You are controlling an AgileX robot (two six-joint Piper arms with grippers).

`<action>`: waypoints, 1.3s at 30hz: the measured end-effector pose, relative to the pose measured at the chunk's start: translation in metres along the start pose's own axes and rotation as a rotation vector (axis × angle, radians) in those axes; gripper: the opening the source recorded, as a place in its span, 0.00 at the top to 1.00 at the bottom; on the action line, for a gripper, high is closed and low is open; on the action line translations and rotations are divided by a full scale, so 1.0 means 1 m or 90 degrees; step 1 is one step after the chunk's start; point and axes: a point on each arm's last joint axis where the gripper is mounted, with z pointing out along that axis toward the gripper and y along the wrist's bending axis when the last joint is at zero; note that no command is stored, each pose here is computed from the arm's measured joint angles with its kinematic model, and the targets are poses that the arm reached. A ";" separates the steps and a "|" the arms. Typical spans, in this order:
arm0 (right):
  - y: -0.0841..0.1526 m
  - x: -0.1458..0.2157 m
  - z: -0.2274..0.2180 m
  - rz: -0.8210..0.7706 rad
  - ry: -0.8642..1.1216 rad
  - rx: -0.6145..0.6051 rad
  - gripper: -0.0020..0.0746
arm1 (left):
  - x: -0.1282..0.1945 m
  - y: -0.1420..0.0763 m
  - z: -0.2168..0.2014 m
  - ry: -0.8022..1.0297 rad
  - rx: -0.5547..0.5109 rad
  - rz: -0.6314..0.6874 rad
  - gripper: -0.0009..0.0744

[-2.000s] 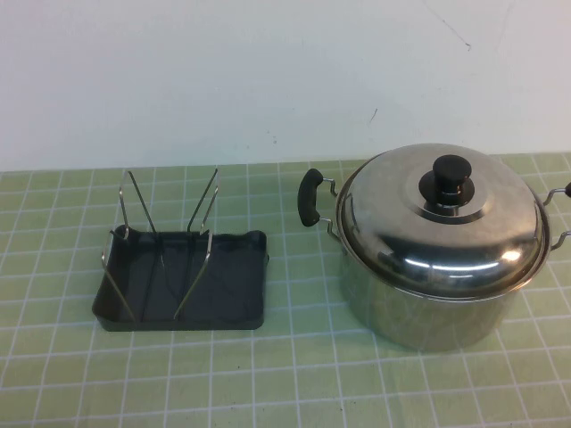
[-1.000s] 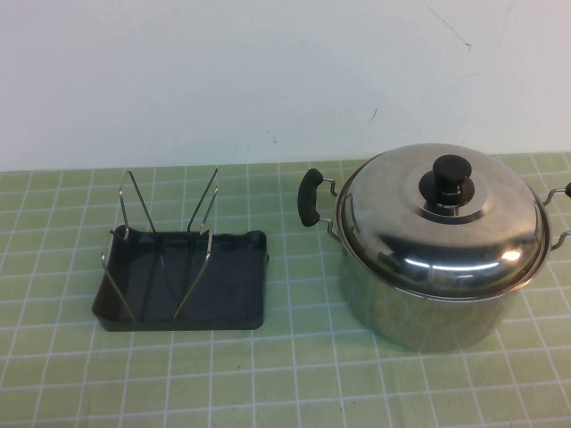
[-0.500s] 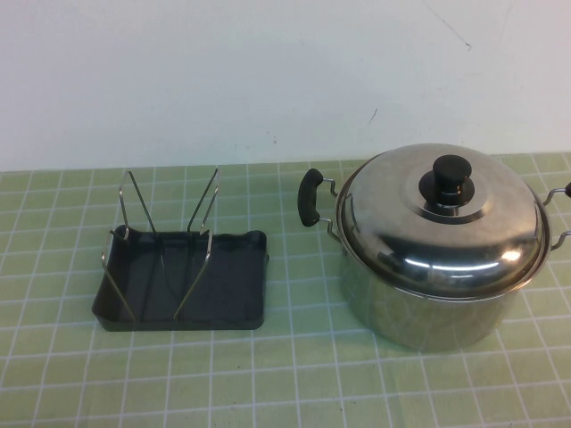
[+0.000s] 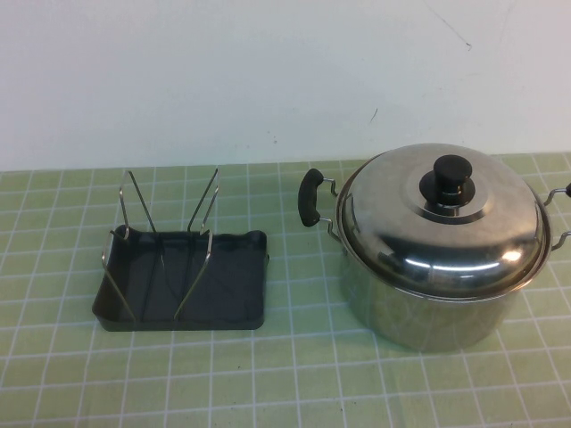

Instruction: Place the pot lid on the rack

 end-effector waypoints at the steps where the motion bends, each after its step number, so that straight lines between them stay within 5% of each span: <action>1: 0.000 -0.009 -0.005 0.013 -0.012 0.001 0.98 | 0.000 0.000 0.000 0.000 0.000 0.000 0.99; 12: -0.014 -0.126 -0.068 -0.032 -0.206 0.075 0.98 | 0.000 0.000 0.000 0.000 0.000 0.000 0.99; 33: -0.008 -0.131 -0.017 -0.073 -0.058 0.027 0.98 | 0.000 0.000 0.000 0.000 0.000 0.001 0.99; 39: -0.003 -0.148 0.013 -0.071 -0.117 -0.002 0.98 | 0.000 0.000 0.000 0.000 0.000 0.001 0.99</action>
